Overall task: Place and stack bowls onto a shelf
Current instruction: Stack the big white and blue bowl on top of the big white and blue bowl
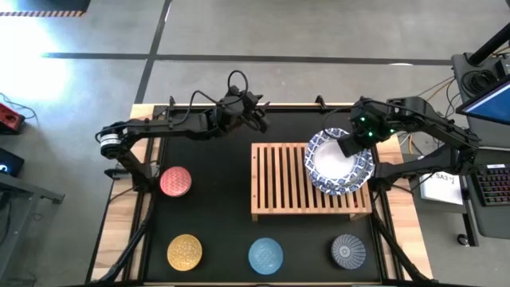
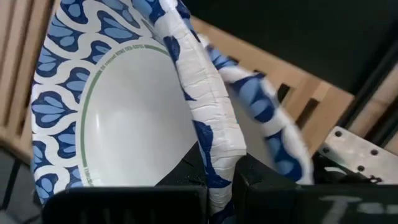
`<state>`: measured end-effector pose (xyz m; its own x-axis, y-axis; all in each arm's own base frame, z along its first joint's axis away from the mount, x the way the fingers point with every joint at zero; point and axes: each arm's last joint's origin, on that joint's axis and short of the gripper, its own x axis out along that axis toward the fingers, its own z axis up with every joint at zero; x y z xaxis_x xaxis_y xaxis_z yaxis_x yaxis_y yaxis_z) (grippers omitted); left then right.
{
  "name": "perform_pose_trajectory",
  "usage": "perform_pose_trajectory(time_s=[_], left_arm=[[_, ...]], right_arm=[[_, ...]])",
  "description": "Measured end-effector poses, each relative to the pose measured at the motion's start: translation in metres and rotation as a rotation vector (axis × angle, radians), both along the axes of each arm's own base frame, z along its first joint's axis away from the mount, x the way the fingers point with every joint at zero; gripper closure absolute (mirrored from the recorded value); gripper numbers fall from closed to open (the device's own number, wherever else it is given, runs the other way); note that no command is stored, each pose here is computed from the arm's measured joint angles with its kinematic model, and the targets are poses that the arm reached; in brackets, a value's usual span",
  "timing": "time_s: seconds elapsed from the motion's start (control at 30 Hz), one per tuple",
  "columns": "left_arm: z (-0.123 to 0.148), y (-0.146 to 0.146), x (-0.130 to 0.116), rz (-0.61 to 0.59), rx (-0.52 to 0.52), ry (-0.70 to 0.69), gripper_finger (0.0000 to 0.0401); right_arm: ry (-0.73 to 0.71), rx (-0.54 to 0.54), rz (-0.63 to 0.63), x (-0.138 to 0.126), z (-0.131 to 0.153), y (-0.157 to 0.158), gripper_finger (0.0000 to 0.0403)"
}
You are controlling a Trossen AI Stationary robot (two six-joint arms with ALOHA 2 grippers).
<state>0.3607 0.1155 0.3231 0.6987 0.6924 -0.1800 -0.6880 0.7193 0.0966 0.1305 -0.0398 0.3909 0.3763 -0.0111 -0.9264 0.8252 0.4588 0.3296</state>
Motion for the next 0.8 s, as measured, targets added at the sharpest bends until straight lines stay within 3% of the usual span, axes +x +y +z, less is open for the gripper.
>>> perform_pose_trajectory(time_s=[0.43,0.8], left_arm=[[-0.001,0.000,0.000,0.001,-0.008,0.006,0.0257],[-0.001,0.000,0.000,0.001,-0.010,0.009,0.0257]], right_arm=[[-0.028,0.034,0.127,-0.001,0.000,0.003,0.0394],[0.024,0.039,0.159,0.002,-0.014,0.003,0.0394]])
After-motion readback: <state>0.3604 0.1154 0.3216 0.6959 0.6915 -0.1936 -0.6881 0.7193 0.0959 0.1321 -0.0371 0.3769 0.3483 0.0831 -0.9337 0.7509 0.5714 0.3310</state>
